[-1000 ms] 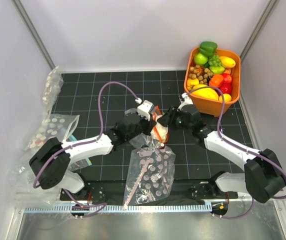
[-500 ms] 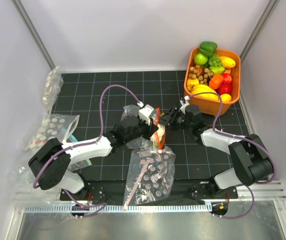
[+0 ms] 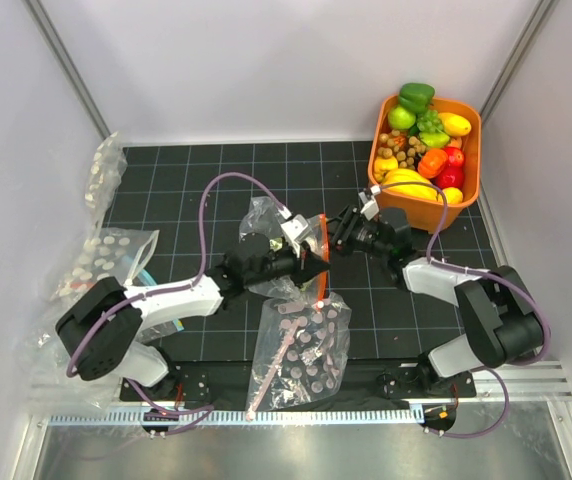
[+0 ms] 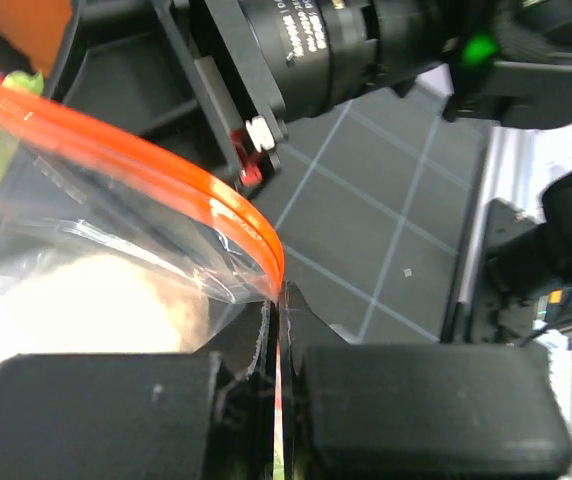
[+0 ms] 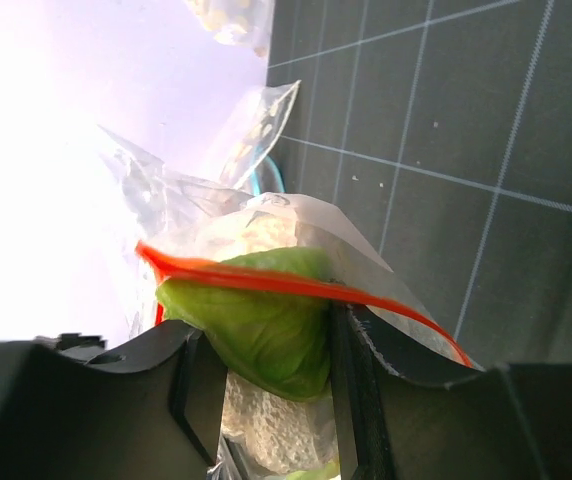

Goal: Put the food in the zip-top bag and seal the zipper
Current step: Place the fake vegetable in the zipper food storage bag.

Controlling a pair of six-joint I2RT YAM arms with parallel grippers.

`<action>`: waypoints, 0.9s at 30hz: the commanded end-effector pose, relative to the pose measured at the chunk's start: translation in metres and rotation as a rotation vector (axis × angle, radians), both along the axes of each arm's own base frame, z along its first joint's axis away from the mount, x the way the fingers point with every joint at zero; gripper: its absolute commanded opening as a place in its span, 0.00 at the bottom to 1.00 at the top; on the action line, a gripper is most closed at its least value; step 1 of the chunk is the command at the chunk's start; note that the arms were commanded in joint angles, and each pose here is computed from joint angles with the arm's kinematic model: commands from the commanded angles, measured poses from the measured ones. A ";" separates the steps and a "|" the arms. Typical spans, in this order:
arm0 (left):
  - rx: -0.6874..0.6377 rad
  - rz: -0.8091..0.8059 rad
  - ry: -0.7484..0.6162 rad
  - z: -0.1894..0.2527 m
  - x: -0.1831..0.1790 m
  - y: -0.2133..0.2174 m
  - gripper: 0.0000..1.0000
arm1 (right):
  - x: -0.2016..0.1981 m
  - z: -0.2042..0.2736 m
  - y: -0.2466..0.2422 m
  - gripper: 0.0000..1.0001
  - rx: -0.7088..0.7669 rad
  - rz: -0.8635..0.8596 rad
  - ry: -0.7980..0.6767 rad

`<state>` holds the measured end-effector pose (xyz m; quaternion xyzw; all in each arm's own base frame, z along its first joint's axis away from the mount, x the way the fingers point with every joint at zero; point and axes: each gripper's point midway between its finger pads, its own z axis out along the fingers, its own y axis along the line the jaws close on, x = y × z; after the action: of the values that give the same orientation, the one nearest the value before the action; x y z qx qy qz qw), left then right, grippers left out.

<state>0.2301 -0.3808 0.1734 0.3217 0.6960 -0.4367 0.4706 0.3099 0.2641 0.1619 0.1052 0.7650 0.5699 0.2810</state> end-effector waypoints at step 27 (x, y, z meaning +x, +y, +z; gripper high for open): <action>-0.325 -0.216 0.088 0.088 -0.034 0.007 0.00 | -0.019 0.055 0.010 0.16 -0.133 -0.021 -0.342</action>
<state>0.2117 -0.3731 0.2214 0.2771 0.6605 -0.5575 0.4197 0.2811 0.2760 0.1956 0.0214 0.7505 0.5569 0.3550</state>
